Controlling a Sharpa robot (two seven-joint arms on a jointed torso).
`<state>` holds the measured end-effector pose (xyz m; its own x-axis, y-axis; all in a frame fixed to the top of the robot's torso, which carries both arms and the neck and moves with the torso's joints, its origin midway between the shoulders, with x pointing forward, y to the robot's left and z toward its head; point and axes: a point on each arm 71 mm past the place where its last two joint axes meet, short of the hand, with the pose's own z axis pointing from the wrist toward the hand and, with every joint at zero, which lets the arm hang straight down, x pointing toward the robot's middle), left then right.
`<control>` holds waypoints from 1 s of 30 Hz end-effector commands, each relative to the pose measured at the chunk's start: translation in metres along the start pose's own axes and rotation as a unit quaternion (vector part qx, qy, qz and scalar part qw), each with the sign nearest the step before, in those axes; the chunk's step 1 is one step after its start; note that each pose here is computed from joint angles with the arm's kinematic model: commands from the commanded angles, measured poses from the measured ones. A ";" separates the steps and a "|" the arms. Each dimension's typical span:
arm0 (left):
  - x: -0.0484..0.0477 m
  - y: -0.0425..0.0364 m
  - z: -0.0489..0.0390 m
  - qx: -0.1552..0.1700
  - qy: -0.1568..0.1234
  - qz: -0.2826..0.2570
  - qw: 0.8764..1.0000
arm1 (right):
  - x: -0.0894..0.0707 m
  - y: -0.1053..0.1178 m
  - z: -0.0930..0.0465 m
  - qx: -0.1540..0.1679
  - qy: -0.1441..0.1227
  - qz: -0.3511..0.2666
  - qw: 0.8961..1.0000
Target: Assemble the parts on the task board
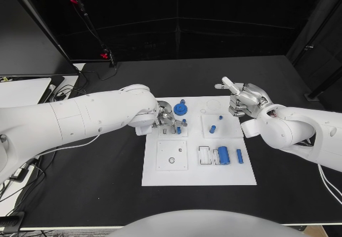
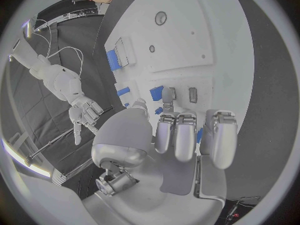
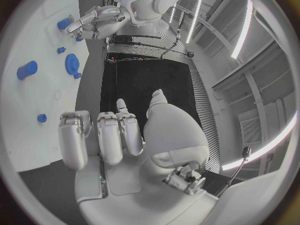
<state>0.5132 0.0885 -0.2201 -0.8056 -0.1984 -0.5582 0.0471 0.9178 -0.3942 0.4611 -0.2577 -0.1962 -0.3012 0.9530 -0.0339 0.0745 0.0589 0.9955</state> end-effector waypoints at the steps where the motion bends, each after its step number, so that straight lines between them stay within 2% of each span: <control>1: 0.0004 0.0001 0.0001 -0.005 0.010 0.008 1.000 | 0.001 0.000 0.000 0.002 0.000 0.001 1.000; 30: 0.0041 -0.0009 0.0020 -0.004 0.033 0.020 0.999 | -0.002 -0.004 0.001 0.022 -0.014 -0.005 1.000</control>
<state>0.5117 0.0879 -0.2241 -0.8335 -0.1557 -0.5302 0.0606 0.9279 -0.3678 0.4624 -0.2595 -0.2003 -0.2810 0.9587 -0.0443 0.1112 0.0784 0.9907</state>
